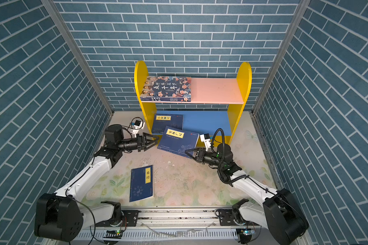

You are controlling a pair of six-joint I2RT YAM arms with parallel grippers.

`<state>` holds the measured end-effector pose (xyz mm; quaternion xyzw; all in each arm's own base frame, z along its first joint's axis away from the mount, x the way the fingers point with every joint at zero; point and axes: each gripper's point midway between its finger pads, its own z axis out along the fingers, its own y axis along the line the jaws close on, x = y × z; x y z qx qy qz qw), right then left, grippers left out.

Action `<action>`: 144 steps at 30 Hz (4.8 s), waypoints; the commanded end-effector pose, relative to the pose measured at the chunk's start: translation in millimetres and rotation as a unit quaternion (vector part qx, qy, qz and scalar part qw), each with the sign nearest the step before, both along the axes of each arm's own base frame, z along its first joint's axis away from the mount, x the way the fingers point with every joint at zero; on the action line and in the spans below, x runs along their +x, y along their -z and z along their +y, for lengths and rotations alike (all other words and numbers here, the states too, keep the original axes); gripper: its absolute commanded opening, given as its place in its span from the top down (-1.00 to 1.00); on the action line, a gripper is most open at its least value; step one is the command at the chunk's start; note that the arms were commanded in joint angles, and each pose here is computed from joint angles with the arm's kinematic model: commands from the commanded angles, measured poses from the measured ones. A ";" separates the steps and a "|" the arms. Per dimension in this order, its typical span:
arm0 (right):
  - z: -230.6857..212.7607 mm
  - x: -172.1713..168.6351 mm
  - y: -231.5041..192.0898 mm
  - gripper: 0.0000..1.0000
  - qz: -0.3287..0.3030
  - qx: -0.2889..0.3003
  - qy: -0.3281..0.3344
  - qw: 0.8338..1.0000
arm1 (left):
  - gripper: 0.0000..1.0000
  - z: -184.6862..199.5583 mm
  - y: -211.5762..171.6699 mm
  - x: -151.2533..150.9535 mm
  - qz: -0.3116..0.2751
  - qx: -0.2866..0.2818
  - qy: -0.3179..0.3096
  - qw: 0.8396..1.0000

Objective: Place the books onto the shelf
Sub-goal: 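Push the book onto the blue shelf stack with the right gripper, then press the book flat onto the shelf stack with the right gripper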

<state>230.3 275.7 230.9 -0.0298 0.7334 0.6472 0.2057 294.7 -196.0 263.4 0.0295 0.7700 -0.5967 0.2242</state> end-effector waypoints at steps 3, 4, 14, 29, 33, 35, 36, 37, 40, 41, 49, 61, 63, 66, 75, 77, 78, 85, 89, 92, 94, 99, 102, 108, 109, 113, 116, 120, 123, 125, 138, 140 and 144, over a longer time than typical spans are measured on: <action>-4.6 15.9 -18.7 1.00 -0.042 -0.035 -0.002 0.999 | -0.59 14.2 -8.5 -0.7 -0.048 0.045 -0.012 0.998; -4.0 18.0 -21.4 1.00 -0.044 -0.036 -0.007 0.998 | -0.59 15.2 -10.3 -0.4 -0.051 0.044 -0.013 0.998; 5.6 72.6 -31.5 1.00 -0.048 -0.036 -0.020 0.998 | -0.63 23.7 -12.0 2.9 -0.058 0.047 -0.025 0.997; 36.1 135.1 -20.4 1.00 -0.044 0.024 -0.033 0.998 | -0.65 25.7 -9.2 4.0 -0.059 0.048 -0.028 0.997; 42.1 144.1 -18.2 1.00 -0.036 0.031 -0.043 0.998 | -0.65 27.0 -9.1 4.4 -0.059 0.049 -0.031 0.997; 44.6 146.9 -16.1 1.00 -0.030 0.028 -0.049 0.998 | -0.65 27.5 -7.9 4.4 -0.058 0.049 -0.031 0.997; 45.9 148.4 -13.8 1.00 -0.025 0.026 -0.054 0.998 | -0.66 27.6 -7.1 4.4 -0.056 0.049 -0.031 0.997; 47.7 149.3 -12.6 1.00 -0.022 0.024 -0.059 0.998 | -0.66 27.9 -7.4 4.5 -0.058 0.049 -0.032 0.997; 50.5 152.2 -8.0 1.00 -0.014 0.018 -0.067 0.998 | -0.66 28.5 -6.4 5.1 -0.057 0.050 -0.033 0.997; 51.1 153.1 -5.3 1.00 -0.010 0.012 -0.068 0.998 | -0.66 28.5 -6.1 5.2 -0.056 0.050 -0.033 0.997; 52.7 156.1 5.5 1.00 0.003 -0.041 -0.080 0.996 | -0.66 29.4 -4.8 5.7 -0.056 0.050 -0.035 0.997; 55.7 165.1 17.1 0.95 0.022 -0.086 -0.094 0.992 | -0.67 31.0 -4.2 6.0 -0.058 0.051 -0.038 0.996; 57.0 165.3 18.4 0.80 0.023 -0.089 -0.097 0.991 | -0.67 31.5 -4.5 5.8 -0.058 0.051 -0.038 0.996; 55.8 167.0 22.5 0.52 0.025 -0.107 -0.094 0.989 | -0.67 31.9 -3.9 5.6 -0.058 0.051 -0.039 0.996; 44.0 175.8 30.5 0.05 0.018 -0.167 -0.052 0.984 | -0.68 32.2 -3.5 4.9 -0.058 0.051 -0.040 0.996; 41.1 179.0 31.6 0.00 0.015 -0.180 -0.040 0.983 | -0.68 32.9 -2.8 4.7 -0.058 0.051 -0.040 0.996; 39.7 180.7 32.3 -0.01 0.014 -0.187 -0.035 0.982 | -0.68 33.0 -3.4 4.4 -0.059 0.051 -0.041 0.996; 30.1 193.9 31.4 -0.04 -0.001 -0.224 0.007 0.975 | -0.69 34.5 -3.4 2.9 -0.061 0.052 -0.043 0.996; 30.6 197.1 28.1 -0.02 -0.006 -0.220 0.013 0.975 | -0.69 35.1 -3.5 2.9 -0.060 0.051 -0.045 0.996; 32.0 198.5 26.2 0.10 -0.006 -0.214 0.014 0.977 | -0.70 34.9 -3.2 3.0 -0.061 0.051 -0.044 0.996; 32.3 199.3 25.6 0.21 -0.006 -0.212 0.016 0.977 | -0.70 35.4 -3.6 3.0 -0.061 0.051 -0.045 0.996; 32.8 203.6 24.6 0.38 -0.008 -0.207 0.024 0.978 | -0.71 35.5 -3.3 2.5 -0.061 0.051 -0.046 0.996; 33.5 205.9 23.6 0.53 -0.008 -0.203 0.028 0.979 | -0.71 35.6 -3.6 1.9 -0.061 0.051 -0.046 0.996; 36.9 209.3 21.6 0.87 -0.008 -0.192 0.031 0.981 | -0.71 35.9 -3.8 1.9 -0.062 0.051 -0.046 0.996; 37.2 209.9 21.8 0.92 -0.007 -0.190 0.031 0.981 | -0.71 36.0 -3.9 1.8 -0.062 0.051 -0.047 0.996; 38.8 211.5 22.2 0.99 -0.006 -0.184 0.034 0.982 | -0.71 36.1 -4.3 1.2 -0.063 0.051 -0.047 0.996; 41.2 211.7 21.0 1.00 -0.006 -0.180 0.027 0.983 | -0.72 35.8 -4.2 1.1 -0.063 0.050 -0.046 0.996; 42.5 213.2 21.0 1.00 -0.007 -0.181 0.026 0.983 | -0.72 36.1 -4.4 1.2 -0.063 0.050 -0.047 0.996; 46.5 212.1 23.3 1.00 -0.006 -0.182 0.017 0.983 | -0.72 36.0 -5.2 0.7 -0.065 0.050 -0.046 0.996; 48.8 211.2 25.2 1.00 -0.007 -0.189 0.009 0.982 | -0.72 36.1 -5.2 0.8 -0.065 0.050 -0.047 0.996; 63.4 207.0 25.5 1.00 -0.019 -0.208 -0.016 0.978 | -0.72 36.4 -5.7 0.2 -0.066 0.050 -0.047 0.995; 65.5 204.2 26.2 1.00 -0.022 -0.214 -0.022 0.976 | -0.72 36.4 -6.1 0.1 -0.067 0.050 -0.047 0.995; 65.4 202.6 29.6 1.00 -0.020 -0.223 -0.023 0.974 | -0.72 36.3 -5.6 0.0 -0.067 0.050 -0.047 0.995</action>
